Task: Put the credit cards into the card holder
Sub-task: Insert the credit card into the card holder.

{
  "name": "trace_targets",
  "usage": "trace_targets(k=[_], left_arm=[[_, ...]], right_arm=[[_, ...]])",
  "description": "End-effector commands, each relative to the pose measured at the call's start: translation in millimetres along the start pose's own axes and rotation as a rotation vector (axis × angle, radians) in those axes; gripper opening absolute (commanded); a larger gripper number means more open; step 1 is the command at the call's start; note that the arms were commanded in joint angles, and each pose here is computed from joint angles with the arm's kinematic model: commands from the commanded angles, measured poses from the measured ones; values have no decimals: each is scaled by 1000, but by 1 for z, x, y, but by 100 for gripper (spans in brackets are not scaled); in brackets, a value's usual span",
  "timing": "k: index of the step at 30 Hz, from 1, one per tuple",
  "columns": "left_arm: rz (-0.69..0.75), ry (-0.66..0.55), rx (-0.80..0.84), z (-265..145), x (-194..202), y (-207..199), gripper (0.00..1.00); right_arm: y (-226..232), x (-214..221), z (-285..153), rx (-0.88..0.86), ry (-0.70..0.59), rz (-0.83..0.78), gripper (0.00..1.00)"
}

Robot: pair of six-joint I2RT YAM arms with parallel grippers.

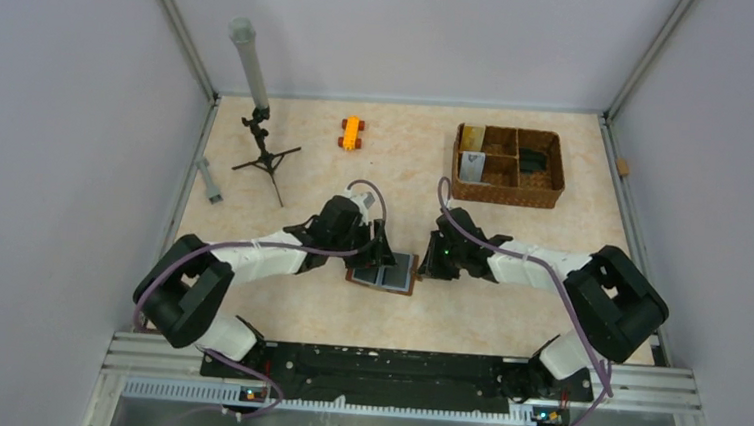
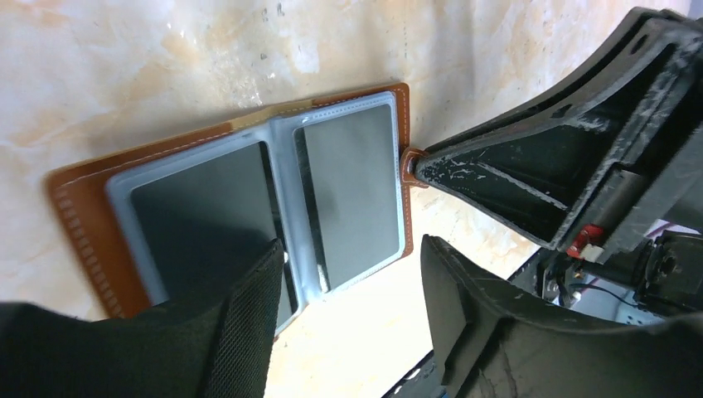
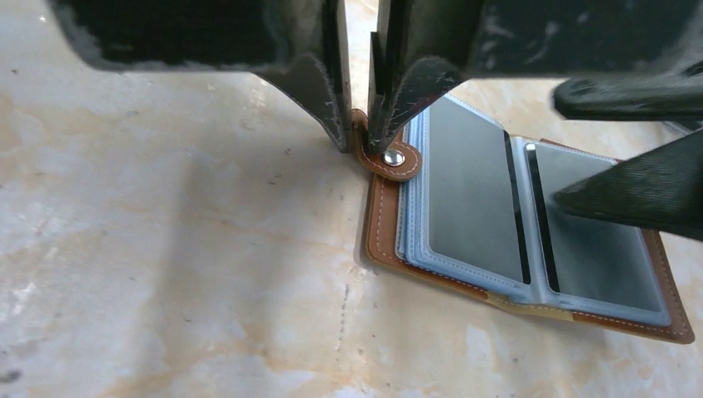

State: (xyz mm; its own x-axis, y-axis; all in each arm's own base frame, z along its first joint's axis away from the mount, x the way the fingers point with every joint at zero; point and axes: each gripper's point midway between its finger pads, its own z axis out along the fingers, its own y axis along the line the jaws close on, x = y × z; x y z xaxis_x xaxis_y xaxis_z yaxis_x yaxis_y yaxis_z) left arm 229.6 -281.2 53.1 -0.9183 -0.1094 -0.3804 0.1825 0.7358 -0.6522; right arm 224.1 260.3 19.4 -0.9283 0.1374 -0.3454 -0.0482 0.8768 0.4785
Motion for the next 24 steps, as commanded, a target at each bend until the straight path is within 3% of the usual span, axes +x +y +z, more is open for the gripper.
trace_targets(k=[1,4,7,17,24], left_arm=[[111,-88,-36,-30,-25,-14,68],[127,-130,-127,-46,-31,0,77],[132,-141,-203,-52,-32,20,80],[52,-104,-264,-45,-16,54,76],[27,-74,-254,-36,-8,62,58]], right_arm=[[-6,-8,-17,74,-39,-44,24],[8,-19,-32,22,-86,-62,44],[23,-27,-45,-30,-124,-90,51],[57,-11,-37,-223,-60,-81,30],[56,2,-15,-225,-5,-60,24]])
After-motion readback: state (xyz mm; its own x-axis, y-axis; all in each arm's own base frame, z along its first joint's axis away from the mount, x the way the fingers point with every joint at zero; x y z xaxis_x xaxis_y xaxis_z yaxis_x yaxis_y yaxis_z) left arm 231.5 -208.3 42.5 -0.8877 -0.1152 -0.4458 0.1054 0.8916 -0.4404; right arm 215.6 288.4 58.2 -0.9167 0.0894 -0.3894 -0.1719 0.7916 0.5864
